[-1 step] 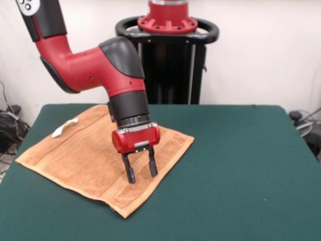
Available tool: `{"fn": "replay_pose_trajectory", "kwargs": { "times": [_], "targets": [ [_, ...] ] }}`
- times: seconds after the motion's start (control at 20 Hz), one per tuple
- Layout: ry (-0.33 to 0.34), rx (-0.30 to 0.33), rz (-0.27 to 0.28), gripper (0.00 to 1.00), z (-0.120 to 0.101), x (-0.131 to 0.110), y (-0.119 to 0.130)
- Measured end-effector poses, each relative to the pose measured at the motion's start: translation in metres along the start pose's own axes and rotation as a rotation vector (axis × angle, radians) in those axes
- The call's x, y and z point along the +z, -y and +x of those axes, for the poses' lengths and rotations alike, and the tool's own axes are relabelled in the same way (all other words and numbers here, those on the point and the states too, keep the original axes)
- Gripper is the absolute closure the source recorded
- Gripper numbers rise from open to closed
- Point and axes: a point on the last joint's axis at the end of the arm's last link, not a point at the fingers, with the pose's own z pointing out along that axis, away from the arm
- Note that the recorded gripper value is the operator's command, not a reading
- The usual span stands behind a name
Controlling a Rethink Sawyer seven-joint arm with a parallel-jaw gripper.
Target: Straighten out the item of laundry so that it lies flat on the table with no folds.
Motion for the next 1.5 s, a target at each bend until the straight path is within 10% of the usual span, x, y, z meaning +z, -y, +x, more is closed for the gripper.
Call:
{"fn": "replay_pose_trajectory", "kwargs": {
  "times": [1.5],
  "targets": [
    [0.041, 0.014, 0.121, 0.00, 0.005, 0.027, 0.045]
  ]
}}
